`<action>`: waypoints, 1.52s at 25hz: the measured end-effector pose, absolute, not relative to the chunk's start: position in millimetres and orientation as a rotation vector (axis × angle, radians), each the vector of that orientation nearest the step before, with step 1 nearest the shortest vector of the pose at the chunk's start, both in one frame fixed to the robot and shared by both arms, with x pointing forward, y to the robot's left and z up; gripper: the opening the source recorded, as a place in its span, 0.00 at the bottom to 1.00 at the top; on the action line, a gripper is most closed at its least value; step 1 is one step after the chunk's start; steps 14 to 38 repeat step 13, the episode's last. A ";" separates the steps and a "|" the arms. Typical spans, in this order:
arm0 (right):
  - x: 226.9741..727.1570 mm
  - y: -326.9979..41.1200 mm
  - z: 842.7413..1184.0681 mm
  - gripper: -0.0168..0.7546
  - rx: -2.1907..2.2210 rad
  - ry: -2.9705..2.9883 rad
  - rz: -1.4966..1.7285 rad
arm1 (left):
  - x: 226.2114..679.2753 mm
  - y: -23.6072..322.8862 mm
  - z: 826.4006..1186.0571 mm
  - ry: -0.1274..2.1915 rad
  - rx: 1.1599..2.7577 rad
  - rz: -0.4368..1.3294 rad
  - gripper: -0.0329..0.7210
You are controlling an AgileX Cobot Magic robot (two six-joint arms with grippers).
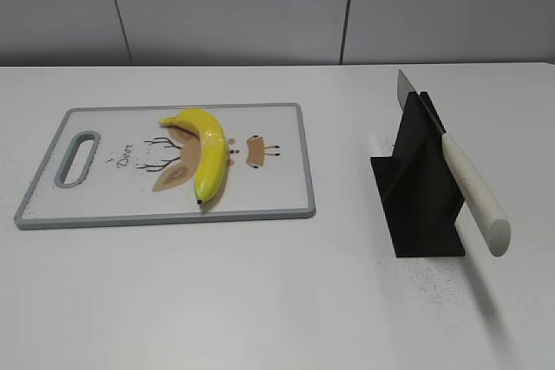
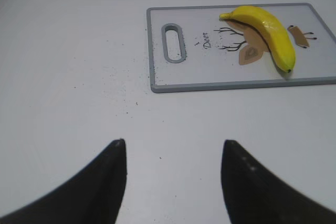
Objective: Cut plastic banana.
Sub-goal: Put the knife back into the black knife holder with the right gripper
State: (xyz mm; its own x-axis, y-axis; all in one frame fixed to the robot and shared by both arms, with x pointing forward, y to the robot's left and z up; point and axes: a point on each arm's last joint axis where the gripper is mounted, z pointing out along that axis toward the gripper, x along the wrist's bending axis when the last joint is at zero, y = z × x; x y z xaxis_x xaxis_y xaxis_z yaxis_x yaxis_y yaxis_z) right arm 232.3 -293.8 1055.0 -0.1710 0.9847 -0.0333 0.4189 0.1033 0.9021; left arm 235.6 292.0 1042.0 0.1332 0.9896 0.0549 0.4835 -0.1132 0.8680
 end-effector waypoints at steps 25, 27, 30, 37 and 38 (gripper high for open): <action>232.3 -293.8 1055.0 0.76 1.390 1.687 1.032 | 235.6 292.0 1042.0 1.438 1.698 0.898 0.79; 232.3 -293.8 1055.0 0.76 1.390 1.687 1.032 | 235.6 292.0 1042.0 1.438 1.698 0.898 0.79; 232.3 -293.8 1055.0 0.76 1.390 1.687 1.032 | 235.6 292.0 1042.0 1.438 1.698 0.898 0.79; 232.3 -293.8 1055.0 0.76 1.390 1.687 1.032 | 235.6 292.0 1042.0 1.438 1.698 0.898 0.79; 232.3 -293.8 1055.0 0.76 1.390 1.687 1.032 | 235.6 292.0 1042.0 1.438 1.698 0.898 0.79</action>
